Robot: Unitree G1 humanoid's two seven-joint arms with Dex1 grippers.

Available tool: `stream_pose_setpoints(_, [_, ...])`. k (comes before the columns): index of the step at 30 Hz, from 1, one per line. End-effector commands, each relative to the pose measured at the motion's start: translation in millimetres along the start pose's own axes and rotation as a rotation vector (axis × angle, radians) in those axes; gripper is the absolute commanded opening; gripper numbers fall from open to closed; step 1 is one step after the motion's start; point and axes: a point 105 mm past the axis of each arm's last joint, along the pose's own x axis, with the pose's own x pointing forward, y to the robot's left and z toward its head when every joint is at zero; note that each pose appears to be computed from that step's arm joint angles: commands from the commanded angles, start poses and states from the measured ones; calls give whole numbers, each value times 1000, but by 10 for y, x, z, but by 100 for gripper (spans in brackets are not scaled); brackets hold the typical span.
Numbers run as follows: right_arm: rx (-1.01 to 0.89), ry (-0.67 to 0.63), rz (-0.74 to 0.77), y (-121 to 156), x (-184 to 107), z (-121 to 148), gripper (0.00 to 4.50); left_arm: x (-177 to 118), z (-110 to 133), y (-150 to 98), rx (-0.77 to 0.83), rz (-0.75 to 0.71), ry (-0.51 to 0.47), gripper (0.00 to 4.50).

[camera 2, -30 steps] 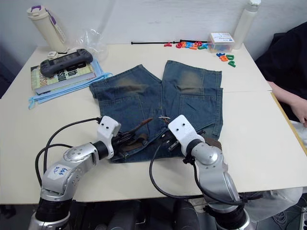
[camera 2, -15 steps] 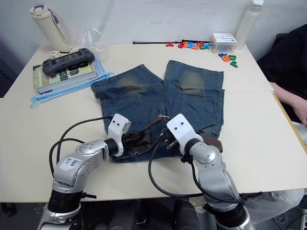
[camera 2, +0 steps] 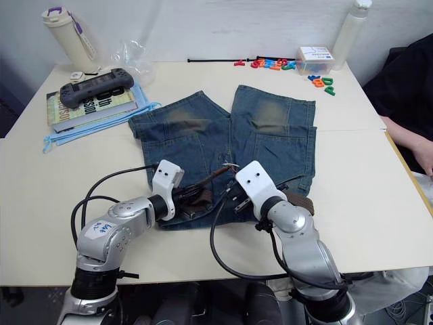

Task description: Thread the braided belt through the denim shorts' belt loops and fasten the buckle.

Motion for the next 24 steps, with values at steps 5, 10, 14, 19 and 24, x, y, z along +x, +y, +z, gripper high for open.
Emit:
stream_pose_setpoints(5, [-4, -34, -5, 47, -27, 127, 2, 20, -55, -153, -48, -22, 14, 0])
stream_pose_setpoints(10, [-43, -27, 39, 134, -32, 120, 2, 63, -34, -200, -58, -22, 9, 0])
stream_pose_setpoints(14, [-91, -23, 83, 207, -35, 121, 2, 128, -2, -251, -29, -41, 3, 0])
stream_pose_setpoints(19, [-152, -14, 102, 227, -14, 120, 2, 216, 73, -392, 15, -97, -16, 0])
stream_pose_setpoints(24, [-293, -3, 105, 205, 3, 75, 2, 309, 177, -399, 20, -99, -46, 0])
